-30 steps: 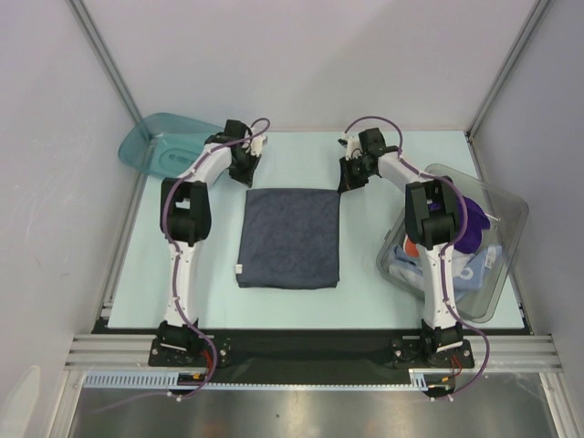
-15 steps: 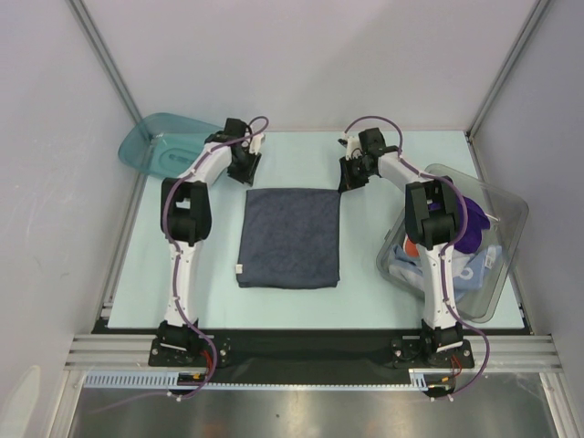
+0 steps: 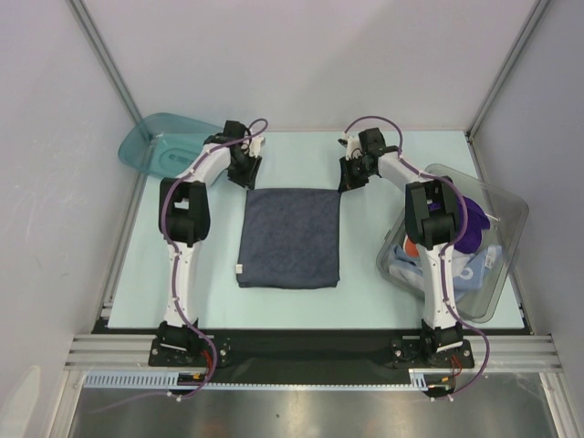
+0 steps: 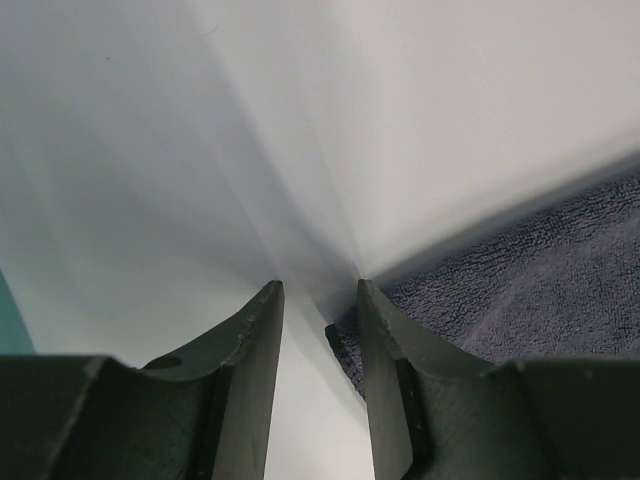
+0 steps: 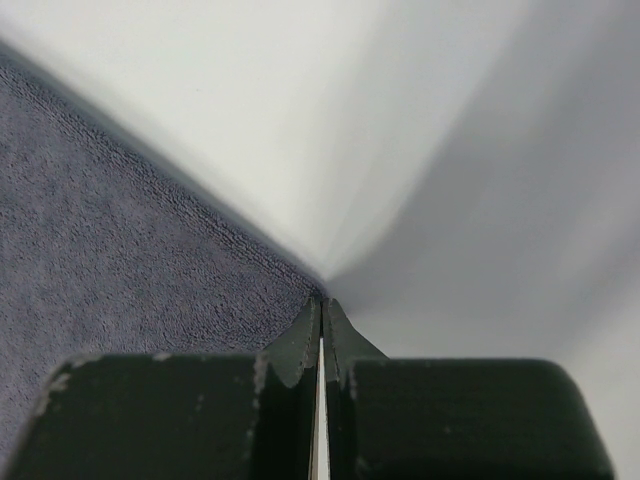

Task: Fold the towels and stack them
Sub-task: Fold the towel

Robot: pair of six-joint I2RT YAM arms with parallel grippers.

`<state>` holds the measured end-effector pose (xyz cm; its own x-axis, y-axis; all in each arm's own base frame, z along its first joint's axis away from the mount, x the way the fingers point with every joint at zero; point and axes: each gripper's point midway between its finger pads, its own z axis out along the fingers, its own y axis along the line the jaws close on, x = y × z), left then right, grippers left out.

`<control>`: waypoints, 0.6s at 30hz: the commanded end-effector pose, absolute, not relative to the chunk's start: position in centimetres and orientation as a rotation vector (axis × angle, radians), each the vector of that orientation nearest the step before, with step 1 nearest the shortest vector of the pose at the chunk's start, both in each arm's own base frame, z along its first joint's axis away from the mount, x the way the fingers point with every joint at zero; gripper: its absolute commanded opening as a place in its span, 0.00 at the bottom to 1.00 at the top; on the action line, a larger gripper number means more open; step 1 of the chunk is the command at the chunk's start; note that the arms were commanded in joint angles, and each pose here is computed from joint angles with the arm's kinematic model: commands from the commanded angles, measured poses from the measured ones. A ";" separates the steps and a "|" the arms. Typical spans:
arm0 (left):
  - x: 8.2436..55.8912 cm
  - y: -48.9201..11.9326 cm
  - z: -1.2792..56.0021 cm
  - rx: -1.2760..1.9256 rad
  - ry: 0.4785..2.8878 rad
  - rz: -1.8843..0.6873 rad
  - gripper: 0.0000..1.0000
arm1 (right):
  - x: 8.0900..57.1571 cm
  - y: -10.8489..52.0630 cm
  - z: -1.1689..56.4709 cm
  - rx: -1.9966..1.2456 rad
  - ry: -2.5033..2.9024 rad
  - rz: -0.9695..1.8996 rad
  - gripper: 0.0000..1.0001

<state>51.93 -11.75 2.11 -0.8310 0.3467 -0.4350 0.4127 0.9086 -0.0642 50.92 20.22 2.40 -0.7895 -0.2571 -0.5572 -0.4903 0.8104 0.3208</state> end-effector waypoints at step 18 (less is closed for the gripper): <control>50.6 -11.7 8.9 0.497 2.579 -0.229 0.35 | 52.2 19.8 3.3 -0.580 2.458 0.563 0.00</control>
<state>51.31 -11.60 5.58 -0.8286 0.3082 -0.4674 0.3835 0.9206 -0.0730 50.93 20.21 2.42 -0.7896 -0.2575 -0.5570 -0.4902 0.8107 0.3201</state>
